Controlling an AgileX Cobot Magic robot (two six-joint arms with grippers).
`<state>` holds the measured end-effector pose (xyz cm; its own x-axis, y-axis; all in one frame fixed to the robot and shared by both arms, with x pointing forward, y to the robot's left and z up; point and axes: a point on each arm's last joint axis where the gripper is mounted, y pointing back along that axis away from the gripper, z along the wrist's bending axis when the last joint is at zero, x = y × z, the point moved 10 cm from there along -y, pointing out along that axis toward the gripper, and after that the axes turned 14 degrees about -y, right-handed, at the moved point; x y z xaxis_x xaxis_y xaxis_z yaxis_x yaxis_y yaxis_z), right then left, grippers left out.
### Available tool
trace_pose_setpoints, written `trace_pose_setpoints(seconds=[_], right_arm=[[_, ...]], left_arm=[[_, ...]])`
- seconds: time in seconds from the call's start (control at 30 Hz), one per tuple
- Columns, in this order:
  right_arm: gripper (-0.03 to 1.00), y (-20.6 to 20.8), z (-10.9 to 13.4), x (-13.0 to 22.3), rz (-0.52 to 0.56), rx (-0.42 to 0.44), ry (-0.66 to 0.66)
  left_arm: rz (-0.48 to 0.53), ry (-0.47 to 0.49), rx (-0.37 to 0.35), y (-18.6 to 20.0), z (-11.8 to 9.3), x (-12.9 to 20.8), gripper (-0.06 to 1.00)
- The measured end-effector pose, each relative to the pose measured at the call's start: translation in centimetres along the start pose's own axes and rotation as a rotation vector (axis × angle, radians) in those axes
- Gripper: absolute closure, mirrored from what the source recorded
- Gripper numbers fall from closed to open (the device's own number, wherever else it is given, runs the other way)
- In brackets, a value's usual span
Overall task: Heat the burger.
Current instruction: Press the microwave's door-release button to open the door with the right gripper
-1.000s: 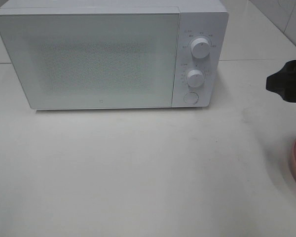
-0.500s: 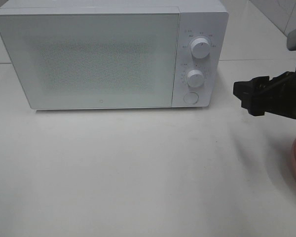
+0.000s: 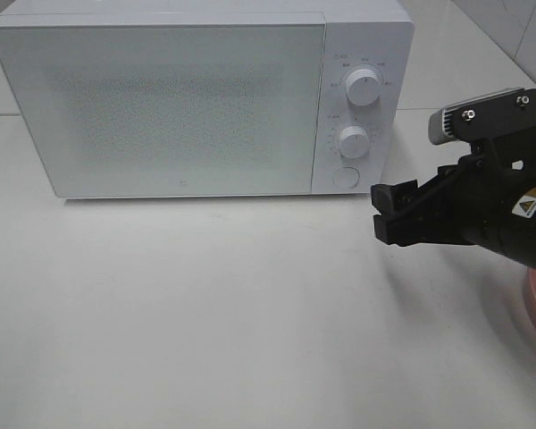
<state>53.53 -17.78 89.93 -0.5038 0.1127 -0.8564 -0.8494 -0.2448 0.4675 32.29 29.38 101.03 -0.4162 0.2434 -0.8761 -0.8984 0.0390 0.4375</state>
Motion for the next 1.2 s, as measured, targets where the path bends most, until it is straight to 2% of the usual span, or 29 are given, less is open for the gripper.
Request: trace_pose_setpoints(seconds=[0.1, 0.27, 0.47, 0.67, 0.9, 1.07, 1.1, 1.17, 1.2], right_arm=[[0.22, -0.3, 1.0, -0.3, -0.073, 0.016, 0.019], [0.22, -0.5, 1.6, -0.4, -0.135, 0.044, -0.003], [0.22, -0.5, 1.1, -0.5, -0.206, 0.114, -0.037], [0.22, -0.7, 1.2, -0.3, -0.246, 0.14, -0.017], [0.22, -1.0, 1.0, 0.1, -0.244, 0.151, -0.027], [0.25, -1.0, 1.0, 0.2, -0.249, 0.142, -0.112], [0.27, -1.0, 1.0, 0.2, -0.252, 0.136, -0.17], [0.28, -1.0, 1.0, 0.2, -0.254, 0.132, -0.203], [0.31, -1.0, 0.9, 0.2, -0.26, 0.124, -0.269]], left_arm=[[0.0, 0.0, 0.0, 0.0, 0.0, 0.0, 0.04], [0.0, 0.0, 0.0, 0.0, 0.0, 0.0, 0.04], [0.0, 0.0, 0.0, 0.0, 0.0, 0.0, 0.04], [0.0, 0.0, 0.0, 0.0, 0.0, 0.0, 0.04], [0.0, 0.0, 0.0, 0.0, 0.0, 0.0, 0.04], [0.0, 0.0, 0.0, 0.0, 0.0, 0.0, 0.04], [0.0, 0.0, 0.0, 0.0, 0.0, 0.0, 0.04], [0.0, 0.0, 0.0, 0.0, 0.0, 0.0, 0.04], [0.0, 0.0, 0.0, 0.0, 0.0, 0.0, 0.04]])
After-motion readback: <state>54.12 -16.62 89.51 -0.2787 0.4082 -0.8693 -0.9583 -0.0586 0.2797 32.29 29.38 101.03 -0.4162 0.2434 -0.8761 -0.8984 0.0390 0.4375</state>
